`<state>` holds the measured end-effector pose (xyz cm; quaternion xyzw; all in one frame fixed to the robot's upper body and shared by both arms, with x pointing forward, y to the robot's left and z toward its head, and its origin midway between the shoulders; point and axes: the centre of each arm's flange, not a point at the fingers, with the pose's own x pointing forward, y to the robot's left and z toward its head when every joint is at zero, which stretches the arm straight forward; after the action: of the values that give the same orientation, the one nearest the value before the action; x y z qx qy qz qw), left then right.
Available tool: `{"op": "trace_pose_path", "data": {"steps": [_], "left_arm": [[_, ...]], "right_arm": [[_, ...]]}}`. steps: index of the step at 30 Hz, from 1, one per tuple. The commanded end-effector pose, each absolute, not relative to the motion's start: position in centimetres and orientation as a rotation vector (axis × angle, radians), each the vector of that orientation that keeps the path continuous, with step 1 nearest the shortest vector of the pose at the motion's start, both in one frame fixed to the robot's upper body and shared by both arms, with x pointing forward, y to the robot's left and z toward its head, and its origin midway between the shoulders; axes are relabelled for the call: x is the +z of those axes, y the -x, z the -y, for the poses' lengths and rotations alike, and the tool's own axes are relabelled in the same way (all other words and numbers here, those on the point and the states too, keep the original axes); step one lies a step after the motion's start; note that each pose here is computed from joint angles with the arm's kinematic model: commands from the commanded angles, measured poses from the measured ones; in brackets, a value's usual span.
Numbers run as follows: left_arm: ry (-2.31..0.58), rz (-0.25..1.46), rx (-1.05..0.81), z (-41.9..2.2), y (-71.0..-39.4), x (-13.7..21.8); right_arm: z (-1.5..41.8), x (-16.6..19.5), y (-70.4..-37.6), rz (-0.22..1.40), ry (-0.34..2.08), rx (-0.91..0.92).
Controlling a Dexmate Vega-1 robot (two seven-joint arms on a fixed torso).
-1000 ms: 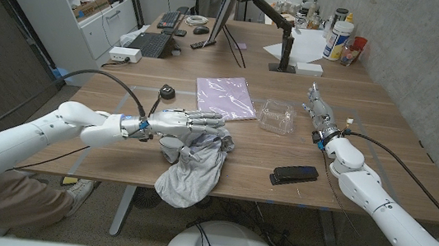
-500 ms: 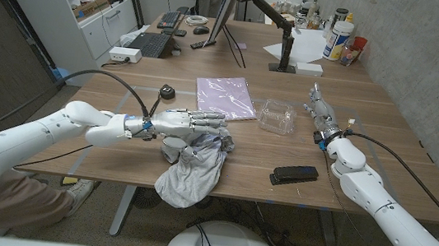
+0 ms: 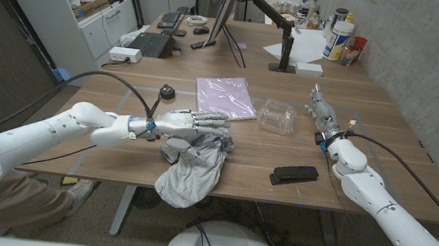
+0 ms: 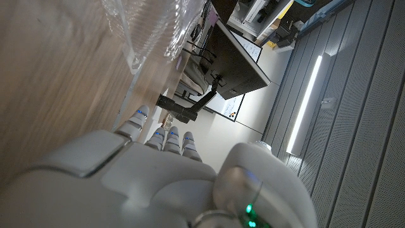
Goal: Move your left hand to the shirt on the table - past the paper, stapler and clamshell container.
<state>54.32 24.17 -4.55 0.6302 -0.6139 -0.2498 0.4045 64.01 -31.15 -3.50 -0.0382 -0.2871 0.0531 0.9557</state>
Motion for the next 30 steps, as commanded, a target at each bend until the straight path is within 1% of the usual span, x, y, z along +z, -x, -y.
{"op": "trace_pose_path", "data": {"steps": [1, 30], "left_arm": [[-1.589, 1.555, -0.644, -23.68, -54.47, -4.79], [-1.584, 1.526, -0.665, -23.34, -55.15, -4.89]], "right_arm": [[31.46, -3.51, -64.08, 0.586, 0.073, 0.104], [32.23, -3.36, -64.30, 0.589, 0.065, 0.087]]}}
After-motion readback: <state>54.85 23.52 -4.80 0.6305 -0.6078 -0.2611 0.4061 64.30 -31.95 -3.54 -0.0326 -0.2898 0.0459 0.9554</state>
